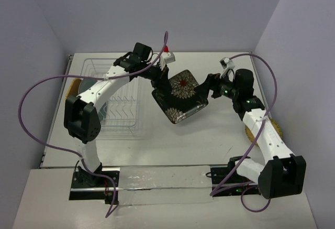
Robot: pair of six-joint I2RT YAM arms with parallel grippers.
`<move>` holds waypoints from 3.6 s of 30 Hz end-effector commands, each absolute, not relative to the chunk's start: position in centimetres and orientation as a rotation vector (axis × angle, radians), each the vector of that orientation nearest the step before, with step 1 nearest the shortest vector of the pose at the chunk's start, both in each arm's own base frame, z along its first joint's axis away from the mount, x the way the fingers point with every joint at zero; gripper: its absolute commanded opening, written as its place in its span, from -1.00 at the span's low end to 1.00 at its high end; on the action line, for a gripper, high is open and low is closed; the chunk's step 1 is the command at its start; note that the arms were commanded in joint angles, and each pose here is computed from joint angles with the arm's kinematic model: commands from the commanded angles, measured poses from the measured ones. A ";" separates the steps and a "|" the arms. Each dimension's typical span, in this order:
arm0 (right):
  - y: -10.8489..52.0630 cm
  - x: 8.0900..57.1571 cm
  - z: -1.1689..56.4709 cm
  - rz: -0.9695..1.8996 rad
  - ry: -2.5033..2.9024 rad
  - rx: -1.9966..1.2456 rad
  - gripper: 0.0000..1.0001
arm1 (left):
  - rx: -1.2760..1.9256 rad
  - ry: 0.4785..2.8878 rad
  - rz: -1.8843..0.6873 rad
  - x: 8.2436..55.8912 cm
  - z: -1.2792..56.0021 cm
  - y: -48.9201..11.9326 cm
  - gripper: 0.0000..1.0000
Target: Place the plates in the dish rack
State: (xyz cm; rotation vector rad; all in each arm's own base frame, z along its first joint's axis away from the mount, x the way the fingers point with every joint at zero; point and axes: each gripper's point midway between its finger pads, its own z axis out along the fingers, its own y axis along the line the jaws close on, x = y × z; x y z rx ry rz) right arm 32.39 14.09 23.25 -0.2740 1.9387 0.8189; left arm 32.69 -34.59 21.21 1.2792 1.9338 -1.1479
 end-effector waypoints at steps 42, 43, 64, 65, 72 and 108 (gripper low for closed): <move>1.9 39.1 24.2 0.602 1.788 0.324 0.98 | -0.374 2.065 0.450 33.5 30.8 -5.7 -1.00; 2.0 39.2 24.0 0.607 1.794 0.325 0.98 | -0.403 2.079 0.486 32.7 30.3 -4.9 -0.99; 3.2 40.9 21.6 0.718 1.878 0.299 0.94 | -0.266 2.187 0.379 28.8 29.4 -1.9 -1.00; 3.3 40.8 21.5 0.719 1.879 0.297 0.95 | -0.250 2.204 0.396 28.7 28.9 -1.8 -1.00; 3.2 40.7 21.6 0.712 1.878 0.294 0.95 | -0.174 2.236 0.391 29.2 27.4 -2.4 -1.00; 3.1 41.0 20.7 0.714 1.910 0.308 0.94 | -0.054 2.414 0.437 31.5 19.0 -4.2 0.01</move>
